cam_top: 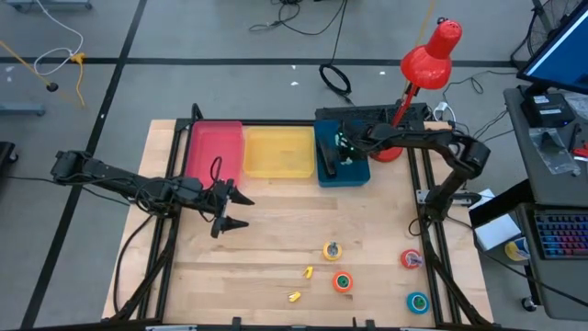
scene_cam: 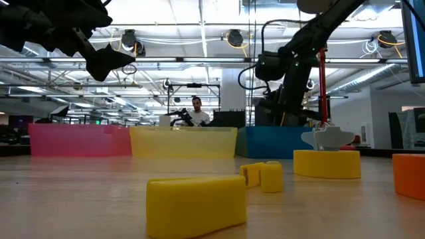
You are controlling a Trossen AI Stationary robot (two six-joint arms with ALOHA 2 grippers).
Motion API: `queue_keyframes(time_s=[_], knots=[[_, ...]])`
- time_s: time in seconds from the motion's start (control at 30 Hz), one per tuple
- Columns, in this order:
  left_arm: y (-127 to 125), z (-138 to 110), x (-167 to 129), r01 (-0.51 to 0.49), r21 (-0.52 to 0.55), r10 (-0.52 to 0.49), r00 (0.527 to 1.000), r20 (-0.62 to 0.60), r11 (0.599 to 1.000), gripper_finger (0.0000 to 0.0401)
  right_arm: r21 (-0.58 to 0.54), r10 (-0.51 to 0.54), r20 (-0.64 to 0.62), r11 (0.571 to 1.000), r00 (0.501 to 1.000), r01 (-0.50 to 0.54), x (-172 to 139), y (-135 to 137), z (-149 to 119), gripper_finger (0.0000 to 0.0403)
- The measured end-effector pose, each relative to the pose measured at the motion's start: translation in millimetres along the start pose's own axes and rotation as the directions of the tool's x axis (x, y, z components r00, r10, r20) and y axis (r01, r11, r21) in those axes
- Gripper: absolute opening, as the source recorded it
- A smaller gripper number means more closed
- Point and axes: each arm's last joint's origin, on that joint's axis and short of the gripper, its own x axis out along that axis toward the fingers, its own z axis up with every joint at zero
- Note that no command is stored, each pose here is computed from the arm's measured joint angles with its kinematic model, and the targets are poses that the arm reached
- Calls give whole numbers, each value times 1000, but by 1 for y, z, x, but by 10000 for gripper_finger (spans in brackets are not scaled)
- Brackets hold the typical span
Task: Pick and place Stapler, Stapler remover, tape
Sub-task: Put the blue large stapler into the blue bin
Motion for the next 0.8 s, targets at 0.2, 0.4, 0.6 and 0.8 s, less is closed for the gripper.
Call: queue_keyframes(time_s=[0.2,0.4,0.6,0.8], knots=[[0,0,0,1,-3,-1,1000,0,1000,363,-5,-2,-16,1000,1000,2,5,1,-2,162],[0,0,0,3,-2,-3,1000,-1,1000,363,11,78,-44,997,996,-77,5,1,4,182],[0,0,0,3,-1,-3,1000,-1,1000,363,1,86,-49,996,995,-87,5,0,5,210],[0,0,0,3,2,-3,1000,-2,1000,363,-3,91,-47,996,995,-91,5,1,5,214]])
